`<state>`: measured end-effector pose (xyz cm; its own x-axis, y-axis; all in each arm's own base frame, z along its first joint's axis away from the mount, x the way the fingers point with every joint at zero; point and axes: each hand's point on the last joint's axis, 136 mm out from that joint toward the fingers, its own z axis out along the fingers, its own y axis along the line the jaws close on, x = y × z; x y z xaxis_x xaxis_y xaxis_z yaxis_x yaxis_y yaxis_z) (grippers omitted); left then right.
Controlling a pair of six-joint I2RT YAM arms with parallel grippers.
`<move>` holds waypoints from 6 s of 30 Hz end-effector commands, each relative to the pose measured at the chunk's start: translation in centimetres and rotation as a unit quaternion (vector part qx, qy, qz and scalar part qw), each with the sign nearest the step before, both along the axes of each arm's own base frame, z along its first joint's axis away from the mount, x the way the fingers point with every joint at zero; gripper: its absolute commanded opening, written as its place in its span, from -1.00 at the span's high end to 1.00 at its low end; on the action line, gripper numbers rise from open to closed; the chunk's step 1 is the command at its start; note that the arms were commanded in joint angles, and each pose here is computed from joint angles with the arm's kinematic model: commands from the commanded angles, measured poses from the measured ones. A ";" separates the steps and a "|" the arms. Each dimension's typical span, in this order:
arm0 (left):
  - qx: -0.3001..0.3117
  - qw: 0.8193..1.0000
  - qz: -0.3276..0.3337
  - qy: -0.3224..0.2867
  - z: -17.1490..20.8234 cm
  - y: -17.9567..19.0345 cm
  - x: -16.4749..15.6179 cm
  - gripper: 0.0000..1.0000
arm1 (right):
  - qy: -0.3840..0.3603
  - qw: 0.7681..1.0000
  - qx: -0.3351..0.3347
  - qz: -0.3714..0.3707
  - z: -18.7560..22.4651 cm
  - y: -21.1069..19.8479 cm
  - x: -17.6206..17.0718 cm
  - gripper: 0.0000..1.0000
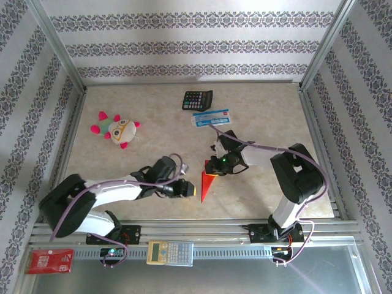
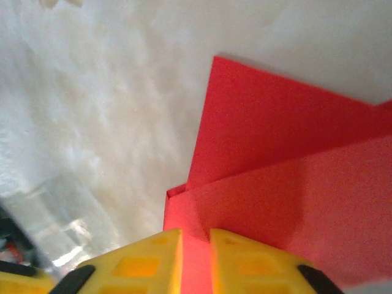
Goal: Fold a paper plane with a square sheet of paper (pick it up from the middle)
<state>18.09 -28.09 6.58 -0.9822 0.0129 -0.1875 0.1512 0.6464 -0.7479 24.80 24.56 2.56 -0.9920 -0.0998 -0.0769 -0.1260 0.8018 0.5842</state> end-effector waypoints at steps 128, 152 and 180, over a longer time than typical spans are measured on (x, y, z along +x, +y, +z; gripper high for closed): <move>0.024 0.992 0.126 0.004 -2.2 2.2 8.5 1.00 | -0.142 0.962 0.012 -0.235 -0.2 0.7 -0.9 1.00; 0.090 0.984 0.151 -0.033 -1.3 4.4 9.1 0.17 | -0.136 0.966 0.029 -0.218 0.2 1.0 -0.8 0.57; 0.314 0.944 0.069 -0.073 -4.0 -2.3 11.7 0.14 | -0.163 0.940 0.045 -0.296 2.4 -8.6 -1.2 0.41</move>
